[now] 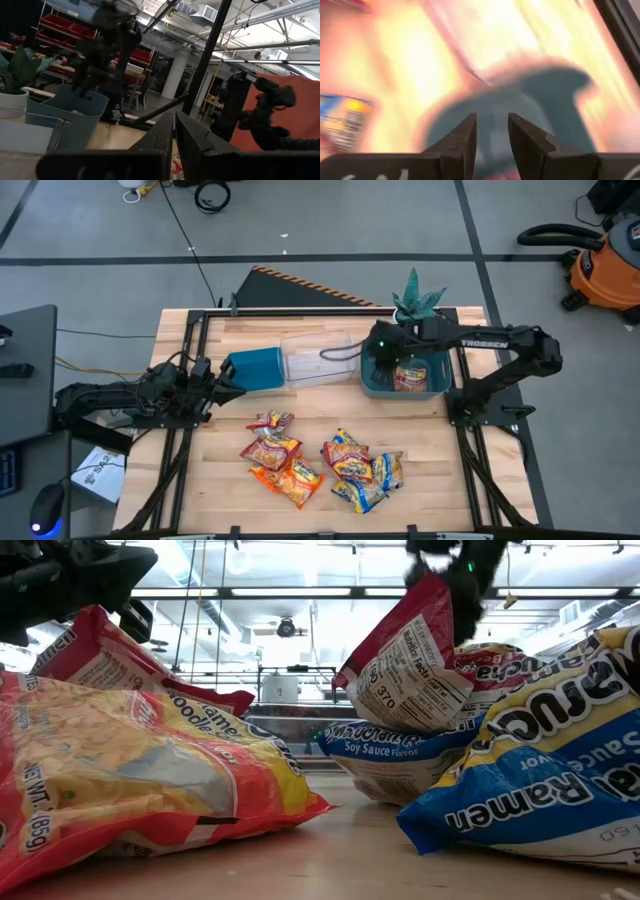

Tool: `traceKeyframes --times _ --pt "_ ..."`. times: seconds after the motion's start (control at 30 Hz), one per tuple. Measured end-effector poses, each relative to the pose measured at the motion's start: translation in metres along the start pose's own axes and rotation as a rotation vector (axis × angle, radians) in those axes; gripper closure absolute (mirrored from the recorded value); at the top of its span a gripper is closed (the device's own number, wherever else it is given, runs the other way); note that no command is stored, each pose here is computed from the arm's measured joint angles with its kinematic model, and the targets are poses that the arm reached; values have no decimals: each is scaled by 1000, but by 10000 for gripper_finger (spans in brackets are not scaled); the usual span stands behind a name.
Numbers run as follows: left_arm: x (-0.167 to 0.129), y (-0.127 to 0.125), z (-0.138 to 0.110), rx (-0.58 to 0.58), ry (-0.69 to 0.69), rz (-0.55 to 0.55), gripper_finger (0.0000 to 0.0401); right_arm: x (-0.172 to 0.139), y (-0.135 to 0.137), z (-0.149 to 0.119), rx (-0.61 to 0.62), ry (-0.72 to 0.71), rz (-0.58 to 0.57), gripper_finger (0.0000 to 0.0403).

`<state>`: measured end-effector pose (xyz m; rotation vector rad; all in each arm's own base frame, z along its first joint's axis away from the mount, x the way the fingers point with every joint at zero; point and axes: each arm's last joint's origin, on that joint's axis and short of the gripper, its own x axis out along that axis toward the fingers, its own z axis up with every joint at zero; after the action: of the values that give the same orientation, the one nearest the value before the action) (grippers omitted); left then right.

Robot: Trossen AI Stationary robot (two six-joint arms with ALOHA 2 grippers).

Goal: Sort Maruchan noodles
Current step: Put the bottom right red noddle pack into the dark blue bin

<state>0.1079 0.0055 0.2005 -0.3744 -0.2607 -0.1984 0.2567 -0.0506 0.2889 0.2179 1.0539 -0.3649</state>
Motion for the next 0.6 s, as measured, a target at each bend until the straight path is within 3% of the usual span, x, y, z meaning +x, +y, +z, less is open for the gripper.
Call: traceKeyframes --times 0.13,0.27,0.4,0.6 --pt "0 0 0 0 0 0 374 1 42 8 -136 -142 141 284" --pt "0 0 0 0 0 0 374 19 82 11 -250 -183 269 284" --pt "0 0 0 0 0 0 374 48 112 12 -313 -140 461 284" --pt "0 0 0 0 -1 0 374 80 136 24 -385 -17 554 282"
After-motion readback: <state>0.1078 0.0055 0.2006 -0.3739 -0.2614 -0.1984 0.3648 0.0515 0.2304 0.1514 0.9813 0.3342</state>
